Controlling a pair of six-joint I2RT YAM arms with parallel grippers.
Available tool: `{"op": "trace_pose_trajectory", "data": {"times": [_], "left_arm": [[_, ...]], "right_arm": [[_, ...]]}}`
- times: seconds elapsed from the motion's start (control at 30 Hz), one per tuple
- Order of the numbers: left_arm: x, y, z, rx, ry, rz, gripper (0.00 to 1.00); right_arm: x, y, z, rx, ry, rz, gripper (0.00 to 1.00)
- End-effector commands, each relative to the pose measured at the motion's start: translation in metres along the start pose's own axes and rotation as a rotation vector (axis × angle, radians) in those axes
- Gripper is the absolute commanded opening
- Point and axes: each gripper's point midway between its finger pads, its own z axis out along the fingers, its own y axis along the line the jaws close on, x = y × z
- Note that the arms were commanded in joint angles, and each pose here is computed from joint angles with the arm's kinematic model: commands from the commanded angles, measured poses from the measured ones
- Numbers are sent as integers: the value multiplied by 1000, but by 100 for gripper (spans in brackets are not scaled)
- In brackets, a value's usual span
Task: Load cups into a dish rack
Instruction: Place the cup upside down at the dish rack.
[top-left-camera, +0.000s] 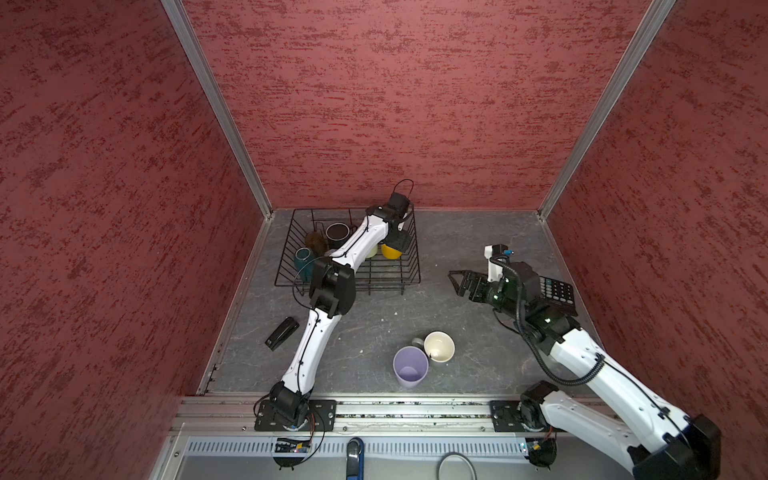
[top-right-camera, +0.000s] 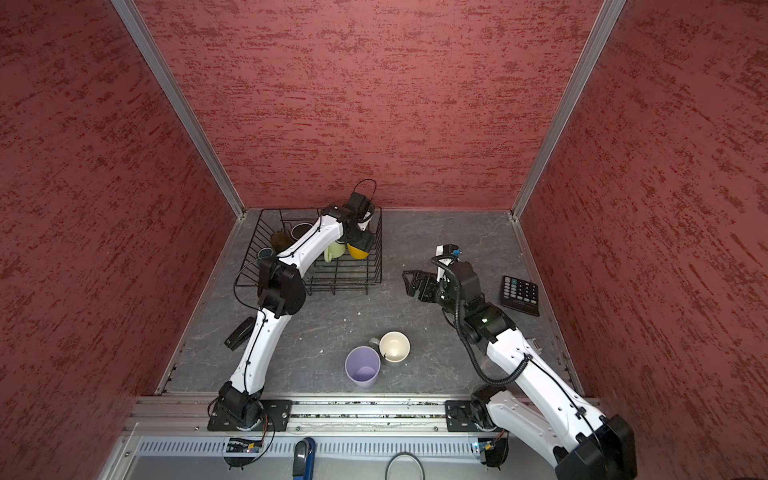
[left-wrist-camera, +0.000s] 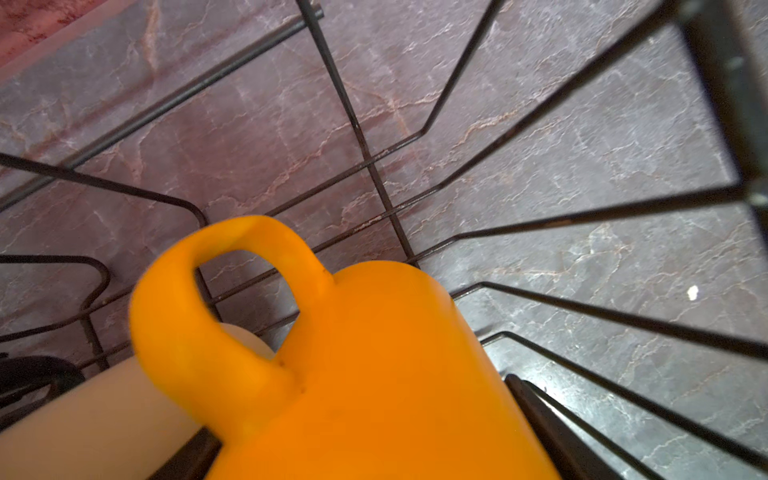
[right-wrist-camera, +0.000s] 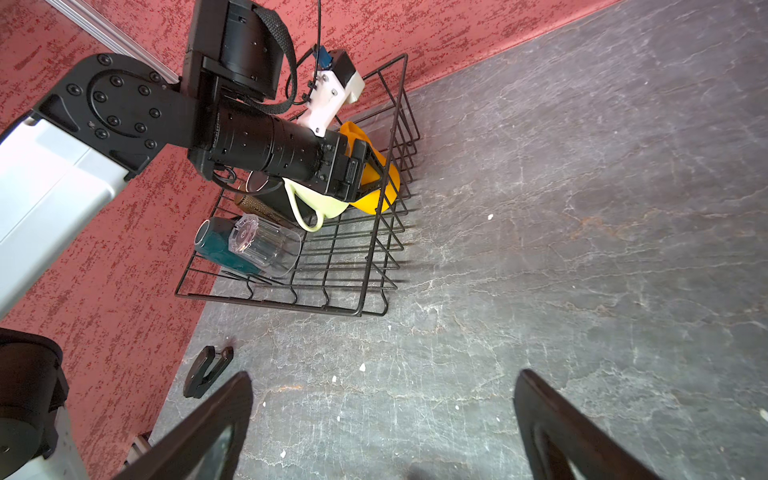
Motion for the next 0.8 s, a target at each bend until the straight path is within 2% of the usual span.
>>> {"op": "trace_pose_trajectory", "data": {"times": [0.0, 0.07, 0.33, 0.67, 0.77], "left_arm": [[-18, 2, -7, -19, -66, 3, 63], [-19, 2, -8, -24, -68, 8, 72], [-24, 4, -19, -31, -90, 20, 86], [-29, 5, -30, -31, -113, 22, 100], [-31, 5, -36, -30, -119, 22, 100]], "right_arm": [[-2, 1, 1, -11, -12, 12, 99], [-3, 1, 1, -9, -13, 11, 99], [-3, 1, 0, -8, -15, 11, 99], [-4, 0, -6, -1, -24, 12, 99], [-3, 0, -7, -1, -21, 13, 99]]}}
